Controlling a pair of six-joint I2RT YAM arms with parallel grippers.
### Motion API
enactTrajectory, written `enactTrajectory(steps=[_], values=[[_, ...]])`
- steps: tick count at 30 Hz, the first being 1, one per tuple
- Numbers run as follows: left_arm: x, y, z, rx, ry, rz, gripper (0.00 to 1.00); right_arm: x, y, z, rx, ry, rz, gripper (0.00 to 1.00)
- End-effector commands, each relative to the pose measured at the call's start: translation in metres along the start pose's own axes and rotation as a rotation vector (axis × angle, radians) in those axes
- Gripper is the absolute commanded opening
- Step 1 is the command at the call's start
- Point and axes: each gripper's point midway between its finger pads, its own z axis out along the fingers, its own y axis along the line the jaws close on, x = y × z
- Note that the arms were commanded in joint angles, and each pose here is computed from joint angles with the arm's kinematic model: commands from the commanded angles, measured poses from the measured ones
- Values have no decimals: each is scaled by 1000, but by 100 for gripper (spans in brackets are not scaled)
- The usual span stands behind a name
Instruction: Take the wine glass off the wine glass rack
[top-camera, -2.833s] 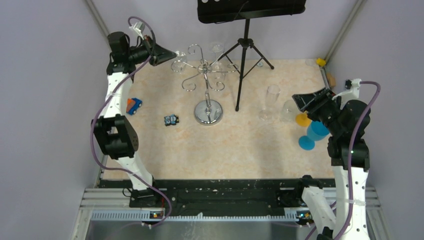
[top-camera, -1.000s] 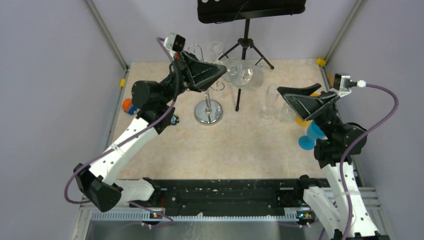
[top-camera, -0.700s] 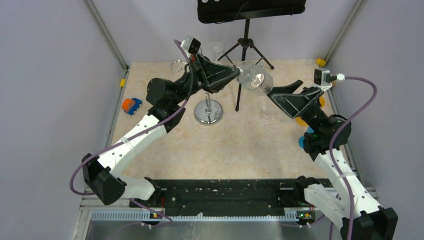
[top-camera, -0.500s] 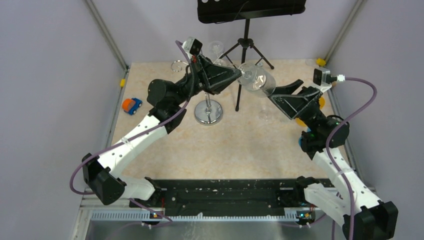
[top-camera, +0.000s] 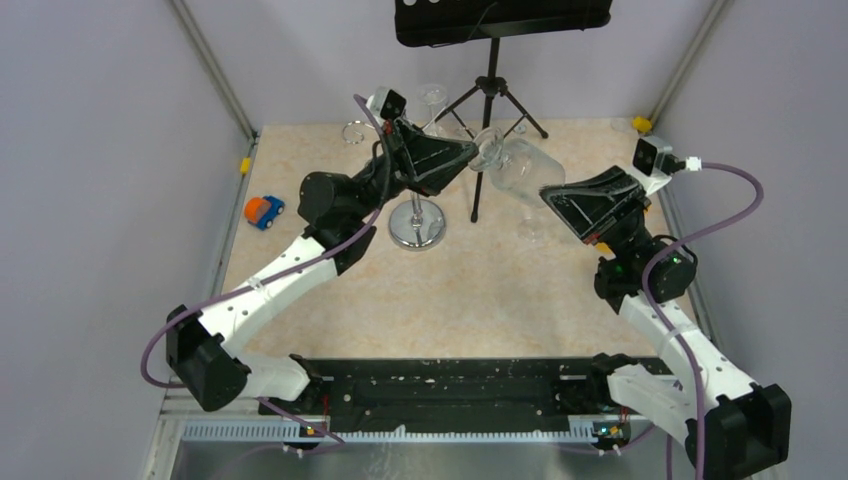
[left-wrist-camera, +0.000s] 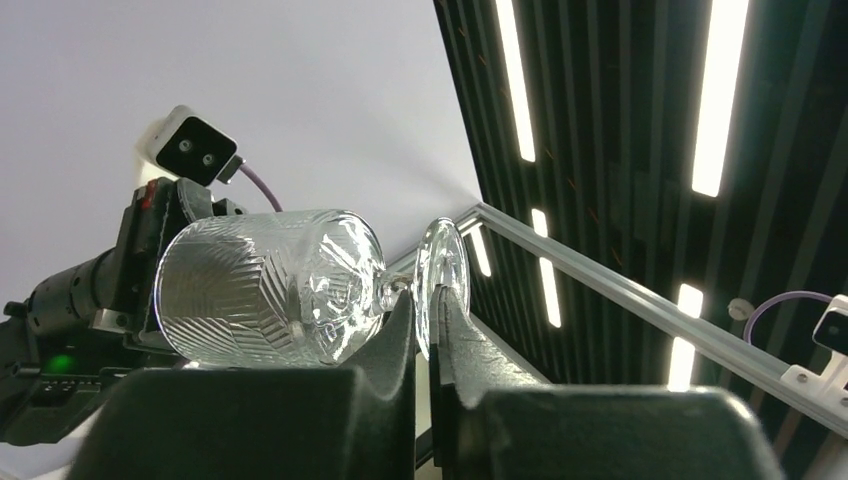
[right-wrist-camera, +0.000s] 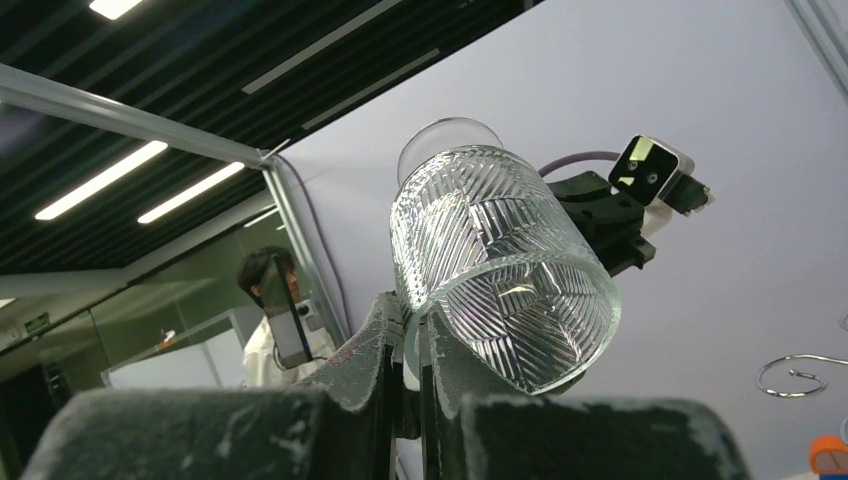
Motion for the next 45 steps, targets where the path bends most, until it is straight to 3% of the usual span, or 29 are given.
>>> enactTrajectory(steps=[1, 7, 12, 16, 21, 25, 31, 36, 45], values=[[11, -46, -6, 134, -1, 110, 11, -5, 22, 6, -61, -19, -74, 0], [13, -47, -8, 32, -29, 272, 59, -8, 10, 7, 60, -13, -152, 0], [13, -53, -23, 4, -88, 464, 73, -12, 1, 8, 227, 36, -286, 0], [13, -42, -31, -98, -74, 609, 81, -22, -16, -7, 455, 77, -430, 0], [9, -21, -39, -283, 3, 804, 85, -24, -54, -37, 746, 181, -462, 0], [-3, 0, -53, -462, 60, 967, 85, -13, -86, -78, 981, 340, -451, 0], [-31, 12, -78, -667, 10, 1103, 86, 2, -127, -154, 1303, 618, -462, 0], [-38, 11, -87, -729, 6, 1162, 86, 4, -151, -206, 1534, 759, -449, 0], [-21, 28, -89, -713, 151, 1145, 86, 19, -188, -274, 1796, 908, -381, 0]])
